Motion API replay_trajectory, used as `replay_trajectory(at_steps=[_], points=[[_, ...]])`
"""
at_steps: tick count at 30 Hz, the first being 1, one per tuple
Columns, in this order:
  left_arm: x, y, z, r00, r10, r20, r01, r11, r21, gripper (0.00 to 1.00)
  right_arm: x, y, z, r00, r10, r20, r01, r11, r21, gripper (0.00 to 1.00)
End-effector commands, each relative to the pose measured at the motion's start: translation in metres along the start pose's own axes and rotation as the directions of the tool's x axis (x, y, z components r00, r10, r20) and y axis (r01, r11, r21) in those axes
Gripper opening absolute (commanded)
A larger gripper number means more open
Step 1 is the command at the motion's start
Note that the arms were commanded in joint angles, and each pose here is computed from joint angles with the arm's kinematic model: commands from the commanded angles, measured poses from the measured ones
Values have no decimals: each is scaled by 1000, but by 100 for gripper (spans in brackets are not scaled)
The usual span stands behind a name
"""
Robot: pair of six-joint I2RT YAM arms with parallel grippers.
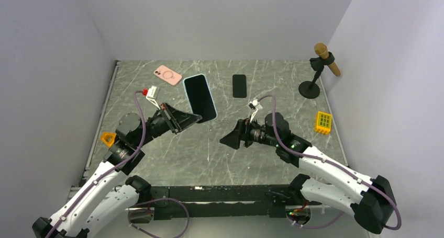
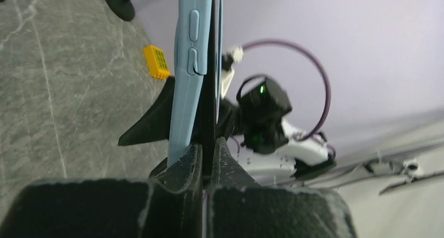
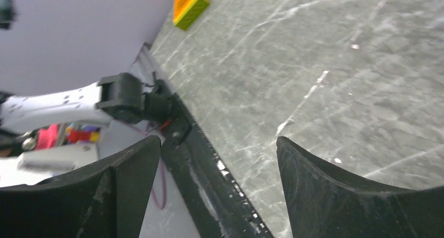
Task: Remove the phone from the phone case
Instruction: Remove the phone case from the phone.
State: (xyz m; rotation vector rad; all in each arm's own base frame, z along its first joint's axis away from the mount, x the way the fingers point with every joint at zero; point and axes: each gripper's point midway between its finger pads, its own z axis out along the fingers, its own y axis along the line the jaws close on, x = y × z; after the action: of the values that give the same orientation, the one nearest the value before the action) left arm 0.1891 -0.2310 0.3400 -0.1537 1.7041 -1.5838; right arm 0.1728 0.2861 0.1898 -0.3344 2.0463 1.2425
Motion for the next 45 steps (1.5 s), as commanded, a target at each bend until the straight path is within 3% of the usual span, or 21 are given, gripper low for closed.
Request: replay_trajectory(at_steps=[1, 8, 13, 20, 24, 26, 30, 37, 41, 45], points=[[14, -48, -13, 965, 241, -103, -214, 951, 222, 0, -19, 70, -32, 986, -127, -111, 88, 949, -304, 85], [26, -43, -27, 933, 314, -176, -281, 941, 190, 0, -53, 113, -30, 976, -179, -123, 111, 897, -428, 84], [29, -47, -33, 931, 315, -182, -277, 938, 208, 0, -53, 125, -17, 972, -177, -154, 77, 861, -503, 69], [36, -48, -36, 928, 290, -233, -242, 947, 212, 0, -39, 135, -24, 957, -270, -105, 162, 800, -578, 62], [39, -57, -38, 929, 277, -246, -213, 942, 258, 0, -33, 133, -20, 944, -313, -104, 189, 772, -607, 39], [40, -65, -40, 929, 271, -251, -195, 937, 290, 0, -30, 130, -16, 934, -346, -94, 219, 757, -616, 22], [42, -72, -42, 937, 179, -301, -88, 952, 292, 0, -18, 131, -16, 902, -431, -4, 328, 691, -644, 0], [49, -87, -49, 913, -22, -407, 170, 928, 332, 0, 4, 131, 5, 780, -621, 78, 549, 620, -561, 0], [53, -81, -50, 895, -62, -442, 214, 928, 304, 0, 3, 140, 5, 715, -675, 181, 651, 549, -524, 0], [60, -69, -49, 875, -95, -474, 241, 936, 257, 0, -2, 138, 8, 666, -719, 197, 711, 533, -459, 0]])
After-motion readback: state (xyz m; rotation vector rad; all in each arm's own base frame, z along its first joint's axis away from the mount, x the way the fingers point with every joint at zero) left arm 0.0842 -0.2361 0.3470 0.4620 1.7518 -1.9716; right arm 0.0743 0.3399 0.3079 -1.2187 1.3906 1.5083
